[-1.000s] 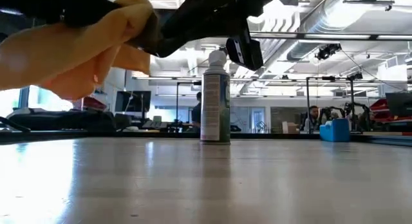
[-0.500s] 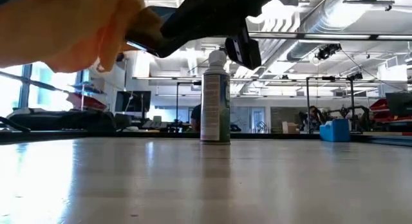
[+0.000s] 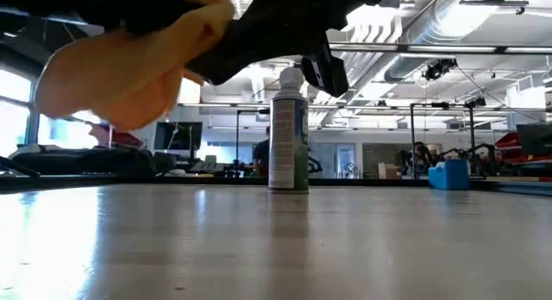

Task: Apply microfiber cloth
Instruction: Wipe the front of the cellphone with the yellow microfiber cloth

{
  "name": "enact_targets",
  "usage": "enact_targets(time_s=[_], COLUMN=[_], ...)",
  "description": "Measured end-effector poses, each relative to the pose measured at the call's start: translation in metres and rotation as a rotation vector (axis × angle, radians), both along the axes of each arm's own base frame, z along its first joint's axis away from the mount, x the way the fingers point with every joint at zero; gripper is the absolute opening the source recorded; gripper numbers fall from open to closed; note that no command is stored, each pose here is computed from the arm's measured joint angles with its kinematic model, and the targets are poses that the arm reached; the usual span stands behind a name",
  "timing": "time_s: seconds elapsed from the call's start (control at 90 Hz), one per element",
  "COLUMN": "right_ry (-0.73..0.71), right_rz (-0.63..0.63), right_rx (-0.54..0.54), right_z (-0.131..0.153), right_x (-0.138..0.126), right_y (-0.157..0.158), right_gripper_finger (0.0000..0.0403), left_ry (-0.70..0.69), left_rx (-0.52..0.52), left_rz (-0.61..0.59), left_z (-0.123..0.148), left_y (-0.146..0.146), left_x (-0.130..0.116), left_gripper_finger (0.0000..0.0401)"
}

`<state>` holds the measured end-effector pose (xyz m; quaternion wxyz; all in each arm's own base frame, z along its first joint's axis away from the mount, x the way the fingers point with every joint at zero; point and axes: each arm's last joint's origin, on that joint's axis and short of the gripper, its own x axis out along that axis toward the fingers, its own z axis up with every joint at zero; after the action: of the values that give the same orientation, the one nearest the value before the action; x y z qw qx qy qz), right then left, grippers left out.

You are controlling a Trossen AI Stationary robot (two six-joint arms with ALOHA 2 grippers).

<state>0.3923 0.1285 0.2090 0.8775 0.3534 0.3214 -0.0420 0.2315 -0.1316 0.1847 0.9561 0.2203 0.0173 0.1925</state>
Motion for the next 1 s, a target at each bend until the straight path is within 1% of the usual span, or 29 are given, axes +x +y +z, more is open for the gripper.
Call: enact_targets(time_s=[0.122,0.256,0.378,0.533,0.611,0.756,0.911,1.0], right_ry=[-0.008,-0.029,-0.043,-0.063,-0.066,-0.08,-0.121,-0.121], right_rz=[0.003,0.023,0.042,0.043,0.043,0.039,0.057,0.064], right_rx=[0.006,0.022,0.023,0.035,0.034,0.029,0.02,0.02], right_z=[0.001,0.003,0.006,0.012,0.015,0.021,0.028,0.028], right_x=[0.0,0.001,0.0,-0.001,-0.002,-0.004,-0.004,-0.004], right_y=[0.001,0.004,0.005,0.004,0.003,0.003,0.003,0.003], right_gripper_finger=[0.0,0.0,0.0,0.0,0.0,0.0,0.0,0.0], left_ry=[-0.011,0.002,0.026,0.088,0.096,0.084,0.093,0.092], left_rx=[0.071,0.103,0.116,0.15,0.148,0.1,0.085,0.075], left_rz=[0.036,0.072,0.089,0.15,0.146,0.132,0.166,0.175], left_z=[0.009,0.014,0.011,0.004,-0.001,-0.008,-0.016,-0.02], left_y=[0.001,-0.007,-0.015,-0.022,-0.026,-0.031,-0.031,-0.03], left_x=[0.002,-0.006,-0.016,-0.029,-0.036,-0.049,-0.06,-0.066], left_gripper_finger=[0.0,0.0,0.0,0.0,0.0,0.0,0.0,0.0])
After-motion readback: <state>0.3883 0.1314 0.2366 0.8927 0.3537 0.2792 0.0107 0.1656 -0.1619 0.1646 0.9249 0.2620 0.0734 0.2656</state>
